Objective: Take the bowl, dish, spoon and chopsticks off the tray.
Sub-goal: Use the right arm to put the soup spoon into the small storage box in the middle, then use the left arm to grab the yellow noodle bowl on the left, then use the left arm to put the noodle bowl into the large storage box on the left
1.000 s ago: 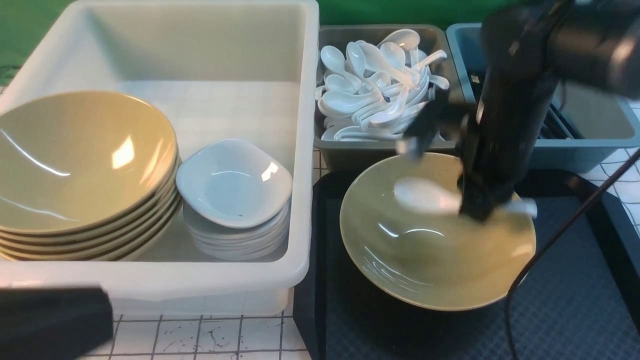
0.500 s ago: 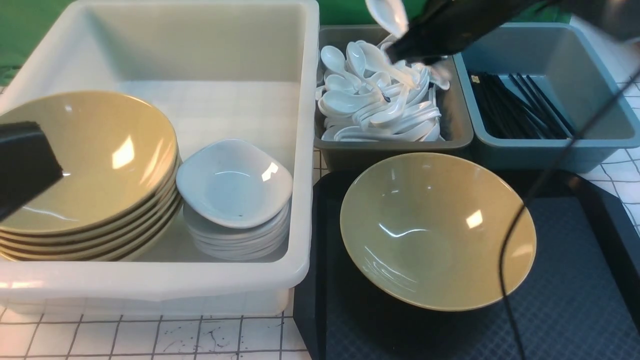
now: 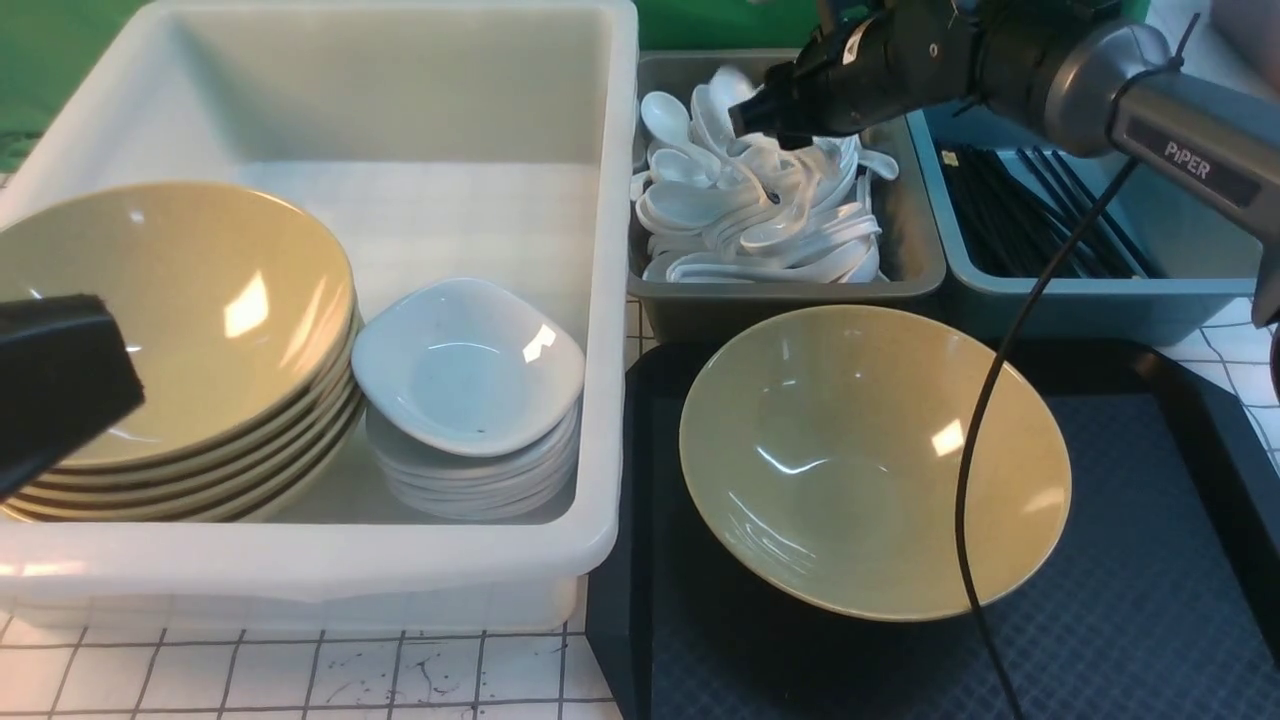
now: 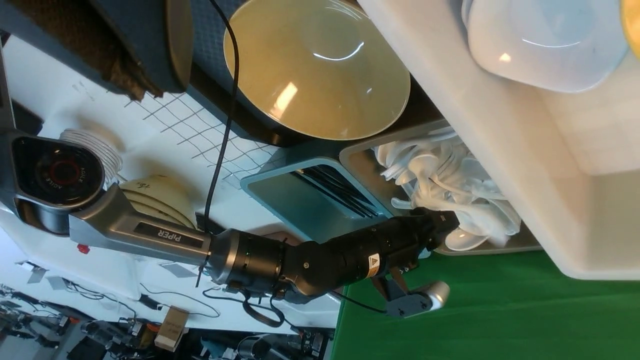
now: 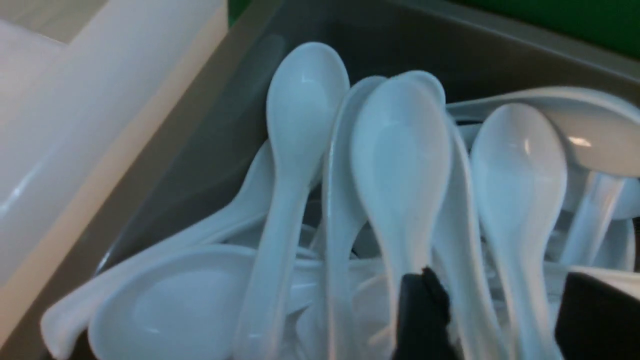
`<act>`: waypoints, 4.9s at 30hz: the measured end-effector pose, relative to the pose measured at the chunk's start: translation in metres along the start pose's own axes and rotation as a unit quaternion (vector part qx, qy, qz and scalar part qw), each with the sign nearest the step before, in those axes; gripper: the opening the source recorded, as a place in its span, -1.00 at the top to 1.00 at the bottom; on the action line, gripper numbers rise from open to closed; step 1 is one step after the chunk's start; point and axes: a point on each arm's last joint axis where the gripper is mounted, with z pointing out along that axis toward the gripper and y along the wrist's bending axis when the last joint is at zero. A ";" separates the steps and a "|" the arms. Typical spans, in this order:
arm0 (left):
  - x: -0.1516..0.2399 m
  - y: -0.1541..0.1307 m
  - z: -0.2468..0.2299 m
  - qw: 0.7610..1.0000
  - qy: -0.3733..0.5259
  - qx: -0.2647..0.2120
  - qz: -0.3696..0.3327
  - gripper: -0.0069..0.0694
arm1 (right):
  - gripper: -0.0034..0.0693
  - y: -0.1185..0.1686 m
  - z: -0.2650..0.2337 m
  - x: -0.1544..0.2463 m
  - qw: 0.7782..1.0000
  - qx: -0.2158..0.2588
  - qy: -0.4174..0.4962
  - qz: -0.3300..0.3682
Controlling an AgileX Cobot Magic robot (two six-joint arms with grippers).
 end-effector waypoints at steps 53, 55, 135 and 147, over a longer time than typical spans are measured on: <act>0.123 -0.077 0.325 0.865 0.415 0.151 0.237 0.15 | 0.81 -0.001 -0.536 0.178 0.994 -0.078 -0.063 -0.035; 0.130 -0.079 0.331 0.861 0.416 0.152 0.249 -0.06 | 0.81 -0.001 -0.536 0.178 0.994 -0.078 -0.063 -0.042; 0.010 0.140 0.165 0.855 0.394 -0.266 0.209 0.78 | 0.78 0.043 -0.480 0.120 0.950 -0.232 -0.102 -0.180; 0.039 0.161 0.203 0.843 0.432 -0.242 0.212 0.78 | 0.78 0.044 -0.480 0.129 0.949 -0.244 -0.056 -0.193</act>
